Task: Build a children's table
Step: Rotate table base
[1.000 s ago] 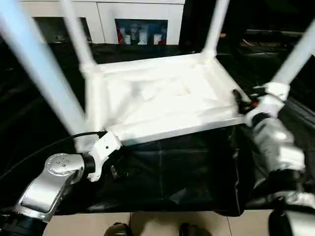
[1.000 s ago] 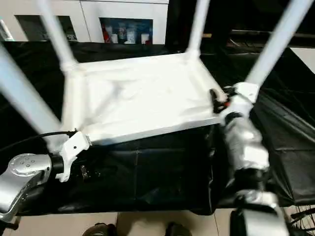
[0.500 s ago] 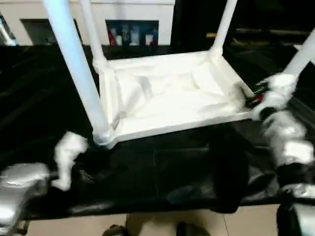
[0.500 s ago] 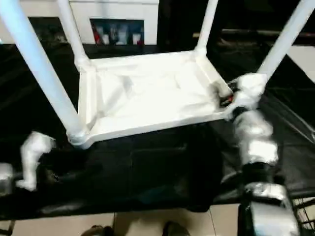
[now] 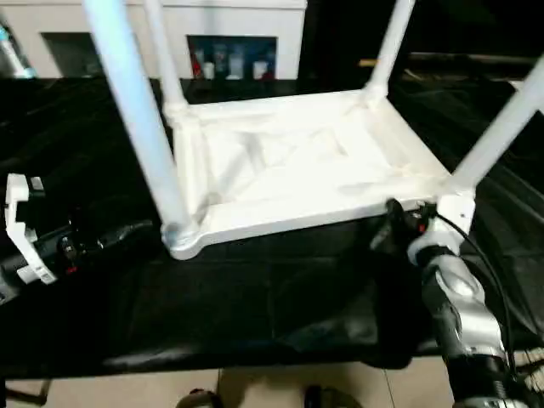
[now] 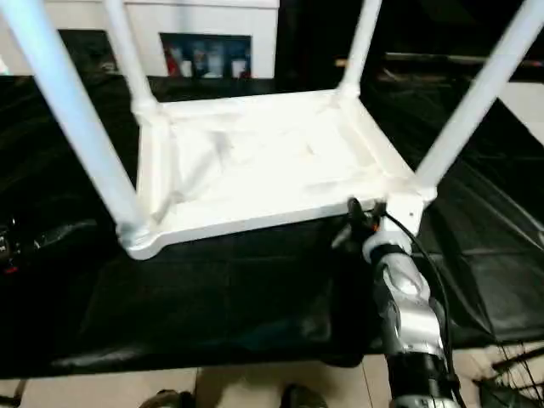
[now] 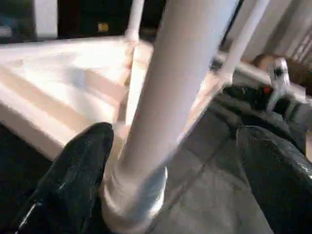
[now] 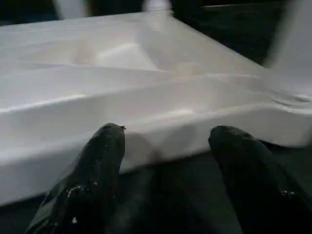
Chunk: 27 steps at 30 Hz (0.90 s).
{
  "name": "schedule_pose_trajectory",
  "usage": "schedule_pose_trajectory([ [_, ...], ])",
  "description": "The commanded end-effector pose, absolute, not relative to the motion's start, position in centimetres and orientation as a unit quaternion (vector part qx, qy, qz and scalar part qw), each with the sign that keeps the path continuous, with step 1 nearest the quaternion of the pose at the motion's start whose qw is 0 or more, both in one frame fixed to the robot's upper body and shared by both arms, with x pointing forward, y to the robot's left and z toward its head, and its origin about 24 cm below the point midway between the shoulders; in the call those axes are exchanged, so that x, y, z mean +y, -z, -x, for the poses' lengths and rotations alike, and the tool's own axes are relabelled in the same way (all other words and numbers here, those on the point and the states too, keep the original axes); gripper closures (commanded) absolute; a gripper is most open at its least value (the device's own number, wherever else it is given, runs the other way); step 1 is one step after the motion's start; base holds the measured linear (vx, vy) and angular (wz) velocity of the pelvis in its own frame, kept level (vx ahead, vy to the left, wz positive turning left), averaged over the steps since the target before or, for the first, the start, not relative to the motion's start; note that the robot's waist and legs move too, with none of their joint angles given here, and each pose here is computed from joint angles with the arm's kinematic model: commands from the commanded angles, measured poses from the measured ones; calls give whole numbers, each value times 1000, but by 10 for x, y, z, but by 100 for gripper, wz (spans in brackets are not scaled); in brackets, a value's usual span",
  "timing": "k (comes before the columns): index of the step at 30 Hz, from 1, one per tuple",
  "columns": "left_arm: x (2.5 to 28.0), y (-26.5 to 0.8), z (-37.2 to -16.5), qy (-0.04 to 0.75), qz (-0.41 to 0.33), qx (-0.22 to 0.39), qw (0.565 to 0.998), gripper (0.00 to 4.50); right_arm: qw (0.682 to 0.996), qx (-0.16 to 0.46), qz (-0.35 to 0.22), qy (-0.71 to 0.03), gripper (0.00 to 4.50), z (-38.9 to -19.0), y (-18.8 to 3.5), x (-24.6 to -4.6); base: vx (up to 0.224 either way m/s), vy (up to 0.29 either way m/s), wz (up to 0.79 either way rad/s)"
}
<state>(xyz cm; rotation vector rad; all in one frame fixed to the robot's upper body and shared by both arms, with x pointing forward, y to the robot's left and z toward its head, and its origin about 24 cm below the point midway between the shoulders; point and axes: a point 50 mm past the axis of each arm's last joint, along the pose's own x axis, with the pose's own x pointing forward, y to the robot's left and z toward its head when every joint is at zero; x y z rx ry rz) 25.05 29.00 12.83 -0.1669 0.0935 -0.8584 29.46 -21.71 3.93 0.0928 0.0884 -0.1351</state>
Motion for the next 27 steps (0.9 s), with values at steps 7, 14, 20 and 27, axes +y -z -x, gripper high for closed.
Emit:
schedule_pose_trajectory([
  [7, 262, -133, -272, 452, 129, -6, 882, 2, 989, 74, -37, 126, 140, -277, -29, -220, 0, 0, 0],
  [14, 247, -132, -283, 468, 134, -5, 873, 2, 988, 120, -19, 95, 140, -290, -22, -217, 0, 0, 0],
  [20, 205, -142, -275, 573, 141, 1, 807, 2, 991, 130, 0, 12, 140, -315, -28, -203, 0, 0, 0],
  [27, 151, -148, -261, 672, 123, 15, 730, 2, 989, 137, 16, -45, 140, -329, -33, -185, 0, 0, 0],
])
